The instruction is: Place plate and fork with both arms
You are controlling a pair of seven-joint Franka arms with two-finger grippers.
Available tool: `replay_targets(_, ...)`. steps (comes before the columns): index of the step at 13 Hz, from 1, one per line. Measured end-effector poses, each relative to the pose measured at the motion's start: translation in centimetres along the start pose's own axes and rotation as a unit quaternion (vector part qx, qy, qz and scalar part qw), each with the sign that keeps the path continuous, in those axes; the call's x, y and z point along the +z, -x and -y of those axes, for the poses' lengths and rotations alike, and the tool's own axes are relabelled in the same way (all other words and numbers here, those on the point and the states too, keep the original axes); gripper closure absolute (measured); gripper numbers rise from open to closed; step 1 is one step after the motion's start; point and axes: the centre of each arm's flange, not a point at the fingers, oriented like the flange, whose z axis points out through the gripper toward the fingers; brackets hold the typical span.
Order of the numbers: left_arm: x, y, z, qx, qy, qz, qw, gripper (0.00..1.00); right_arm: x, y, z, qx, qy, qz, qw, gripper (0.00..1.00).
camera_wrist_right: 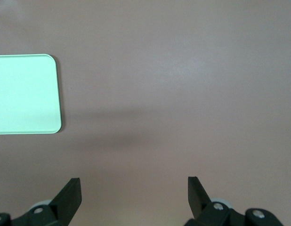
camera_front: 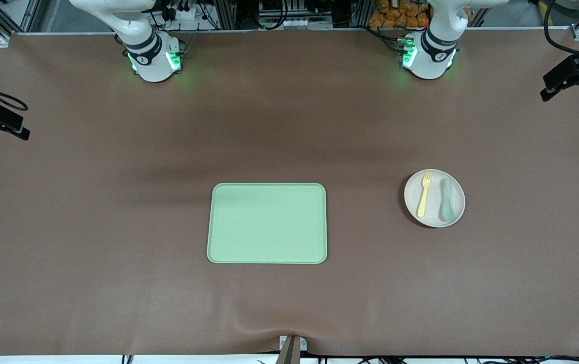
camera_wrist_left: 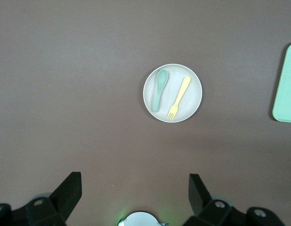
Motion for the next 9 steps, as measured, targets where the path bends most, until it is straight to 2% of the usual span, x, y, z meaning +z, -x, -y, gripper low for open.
replay_targets(5, -0.2, 0.1, 0.2, -0.002, 0.000, 0.000, 1.000, 0.00, 1.3, 0.1, 0.0, 0.000, -0.001, 0.014, 1.000, 0.00)
replay_targets(9, 0.0, 0.1, 0.2, -0.001, -0.001, 0.006, 1.000, 0.00, 1.3, 0.1, 0.0, 0.000, -0.001, 0.013, 1.000, 0.00)
